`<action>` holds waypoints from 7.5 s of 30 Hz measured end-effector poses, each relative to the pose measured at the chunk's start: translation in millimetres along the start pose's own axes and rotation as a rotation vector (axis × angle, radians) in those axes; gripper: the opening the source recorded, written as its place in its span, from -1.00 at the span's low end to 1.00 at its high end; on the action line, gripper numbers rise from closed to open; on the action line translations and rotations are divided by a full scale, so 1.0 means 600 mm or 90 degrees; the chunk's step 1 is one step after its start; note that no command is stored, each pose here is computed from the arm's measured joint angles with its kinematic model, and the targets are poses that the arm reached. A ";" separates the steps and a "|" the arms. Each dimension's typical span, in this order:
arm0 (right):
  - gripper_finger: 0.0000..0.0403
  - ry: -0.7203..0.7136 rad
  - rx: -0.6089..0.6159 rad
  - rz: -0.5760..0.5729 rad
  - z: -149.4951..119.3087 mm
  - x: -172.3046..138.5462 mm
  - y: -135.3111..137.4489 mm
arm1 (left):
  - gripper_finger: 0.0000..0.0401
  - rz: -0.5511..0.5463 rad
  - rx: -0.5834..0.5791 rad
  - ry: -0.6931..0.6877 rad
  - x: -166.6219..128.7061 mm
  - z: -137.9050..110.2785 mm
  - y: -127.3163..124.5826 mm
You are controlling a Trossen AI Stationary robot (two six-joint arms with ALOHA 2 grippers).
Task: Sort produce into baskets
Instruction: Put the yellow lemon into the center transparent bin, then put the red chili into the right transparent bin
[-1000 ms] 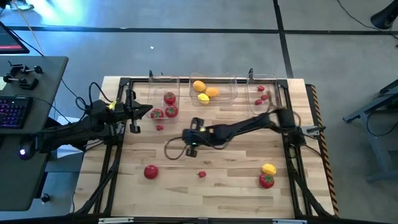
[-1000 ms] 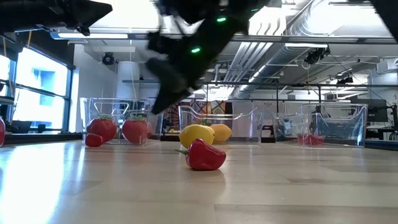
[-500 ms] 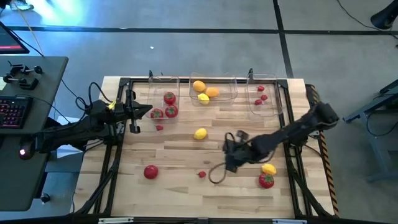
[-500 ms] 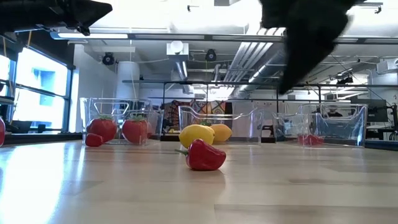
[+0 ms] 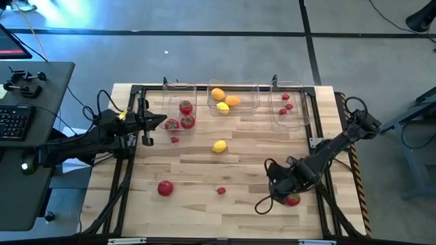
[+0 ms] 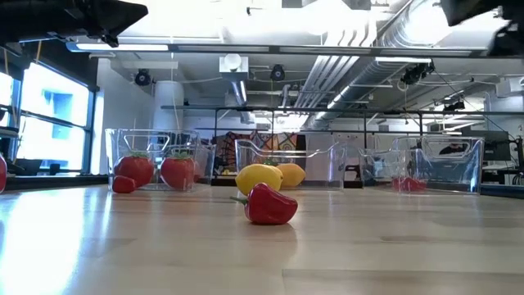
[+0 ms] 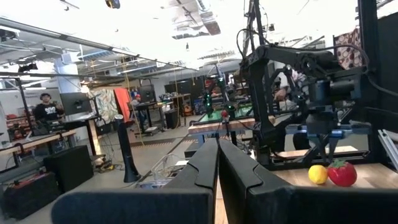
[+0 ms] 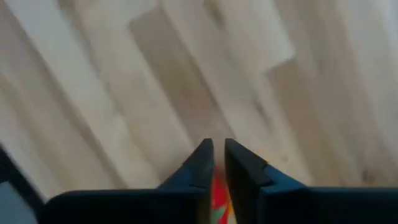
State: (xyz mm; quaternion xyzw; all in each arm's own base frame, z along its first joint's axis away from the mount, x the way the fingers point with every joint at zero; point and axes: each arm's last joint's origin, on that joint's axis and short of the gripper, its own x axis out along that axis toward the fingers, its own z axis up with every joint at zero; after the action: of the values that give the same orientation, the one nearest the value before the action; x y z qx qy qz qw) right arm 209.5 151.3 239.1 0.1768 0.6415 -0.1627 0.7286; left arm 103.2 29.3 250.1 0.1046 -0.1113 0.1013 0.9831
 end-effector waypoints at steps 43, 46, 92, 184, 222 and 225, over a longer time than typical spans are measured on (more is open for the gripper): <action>-0.08 0.153 -0.060 -0.084 -0.094 0.121 -0.055 | -1.00 0.001 0.001 0.002 0.000 -0.001 0.000; -0.09 0.136 -0.064 -0.089 -0.082 0.102 -0.047 | -1.00 0.002 0.001 0.002 0.000 0.000 0.000; -0.09 -0.222 0.163 -0.155 0.473 0.091 -0.481 | -1.00 -0.004 0.013 0.038 0.011 -0.012 0.000; -1.00 -0.638 -0.018 -0.145 0.247 0.002 -0.207 | -0.36 0.020 0.173 1.049 0.148 -0.165 -0.126; -1.00 -0.630 -0.033 -0.121 0.247 0.004 -0.205 | -0.94 -0.061 0.064 1.104 0.155 -0.181 -0.130; -1.00 -0.627 -0.034 -0.120 0.246 0.004 -0.205 | -0.99 -0.093 0.050 1.084 0.159 -0.167 -0.136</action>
State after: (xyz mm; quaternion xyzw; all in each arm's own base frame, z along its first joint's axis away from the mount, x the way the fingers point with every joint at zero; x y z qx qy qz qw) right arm 282.4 -26.2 247.6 0.0014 0.2386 -0.2752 0.9313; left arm 232.2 -9.2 162.8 0.0339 0.6755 0.0853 0.7316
